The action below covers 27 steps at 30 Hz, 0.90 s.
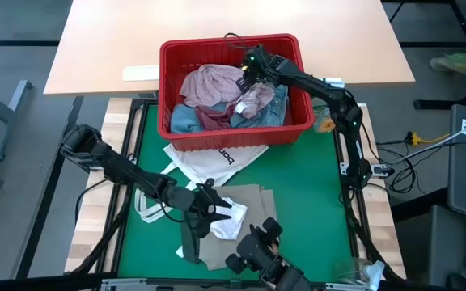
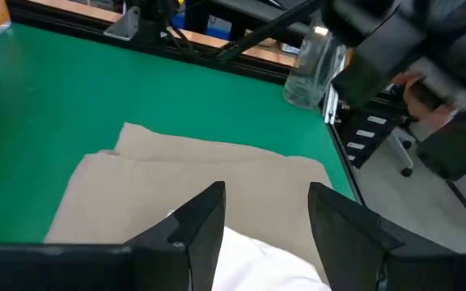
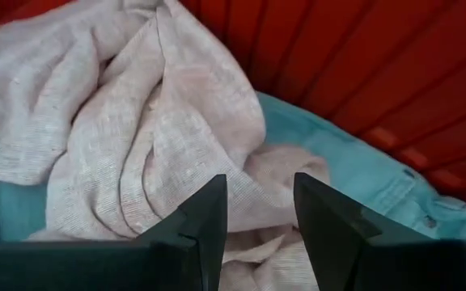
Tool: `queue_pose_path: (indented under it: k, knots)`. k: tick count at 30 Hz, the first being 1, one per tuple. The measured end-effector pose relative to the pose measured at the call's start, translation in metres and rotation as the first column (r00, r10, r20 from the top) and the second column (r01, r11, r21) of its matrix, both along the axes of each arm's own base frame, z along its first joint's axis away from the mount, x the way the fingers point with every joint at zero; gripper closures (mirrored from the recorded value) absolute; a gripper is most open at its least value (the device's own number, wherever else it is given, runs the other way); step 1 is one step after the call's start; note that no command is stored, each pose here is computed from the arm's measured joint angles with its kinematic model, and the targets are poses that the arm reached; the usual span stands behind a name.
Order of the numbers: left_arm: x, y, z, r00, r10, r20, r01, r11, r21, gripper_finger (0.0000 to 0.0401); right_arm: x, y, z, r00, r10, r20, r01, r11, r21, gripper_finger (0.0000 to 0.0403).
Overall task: Fold laundry
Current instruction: Fold the pink shirt
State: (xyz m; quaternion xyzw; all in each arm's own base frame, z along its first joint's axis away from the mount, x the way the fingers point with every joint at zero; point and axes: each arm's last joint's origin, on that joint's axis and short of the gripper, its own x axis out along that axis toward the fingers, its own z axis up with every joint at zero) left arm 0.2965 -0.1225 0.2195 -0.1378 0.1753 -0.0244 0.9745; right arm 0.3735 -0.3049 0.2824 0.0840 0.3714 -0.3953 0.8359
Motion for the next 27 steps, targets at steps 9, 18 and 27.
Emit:
queue_pose_path:
  k: [9, 18, 27]
  knots:
    - [0.000, 0.001, 0.000, 1.000, 0.001, -0.005, -0.001, 1.000, 0.003, 0.0230, 0.005, -0.019, -0.044, 0.999, -0.011, -0.052, 0.014, 0.998, 0.060, 0.0260]
    - [-0.001, 0.001, -0.002, 1.000, 0.024, -0.019, -0.023, 1.000, 0.019, 0.0230, 0.011, -0.020, -0.059, 0.997, 0.065, -0.032, -0.060, 0.989, 0.133, 0.0273]
    - [-0.001, 0.002, -0.002, 0.999, 0.042, -0.015, -0.042, 0.999, 0.026, 0.0230, 0.012, -0.017, -0.059, 0.993, 0.115, 0.009, -0.115, 0.978, 0.175, 0.0393]
